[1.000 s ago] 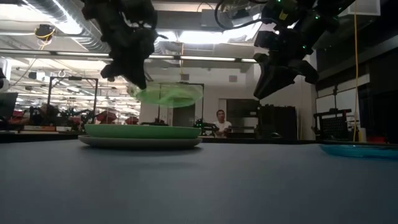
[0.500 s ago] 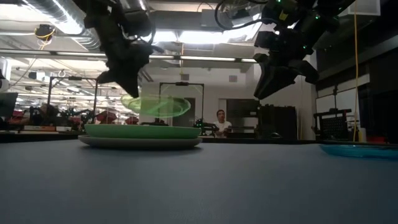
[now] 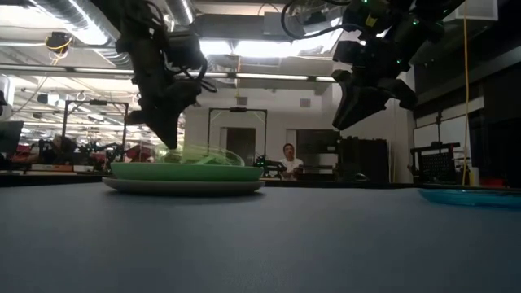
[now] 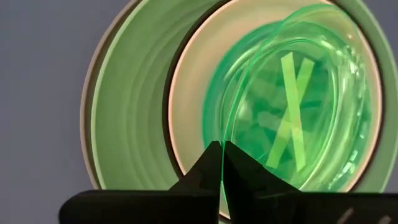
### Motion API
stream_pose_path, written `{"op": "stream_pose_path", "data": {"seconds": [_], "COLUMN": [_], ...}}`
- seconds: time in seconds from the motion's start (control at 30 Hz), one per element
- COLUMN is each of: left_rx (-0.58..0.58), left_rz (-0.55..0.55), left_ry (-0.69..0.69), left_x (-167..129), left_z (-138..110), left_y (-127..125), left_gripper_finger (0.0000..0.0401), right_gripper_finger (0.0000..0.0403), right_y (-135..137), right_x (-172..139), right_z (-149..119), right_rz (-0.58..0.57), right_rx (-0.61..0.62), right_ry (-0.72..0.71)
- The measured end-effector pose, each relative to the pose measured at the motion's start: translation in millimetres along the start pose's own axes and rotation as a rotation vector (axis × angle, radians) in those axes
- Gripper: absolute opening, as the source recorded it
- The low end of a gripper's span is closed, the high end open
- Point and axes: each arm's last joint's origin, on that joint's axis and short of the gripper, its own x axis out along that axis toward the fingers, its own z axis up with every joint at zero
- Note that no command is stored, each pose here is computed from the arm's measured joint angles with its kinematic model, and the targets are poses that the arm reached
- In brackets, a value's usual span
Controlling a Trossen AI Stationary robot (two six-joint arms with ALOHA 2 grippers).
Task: Stack plastic plates
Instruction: Stack the transparent green plate on top of the transparent green plate
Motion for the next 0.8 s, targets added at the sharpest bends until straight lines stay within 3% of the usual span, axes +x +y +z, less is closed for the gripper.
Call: {"op": "stream_pose_path", "data": {"seconds": [0.4,0.8], "left_rx": [-0.002,-0.001], "left_rz": [0.027,0.031], "left_ry": [-0.004,-0.018], "left_x": [14,14], "left_z": [4,5], "left_y": [-2,-2], "left_gripper_finger": [0.0003,0.0071], "right_gripper_finger": [0.0066,0.0066], "right_y": [0,0], "right_x": [0,0], "right_z": [0,0], "right_rz": [0.000,0.000], "right_rx": [0.000,0.000], "right_ry": [0.000,0.000]}}
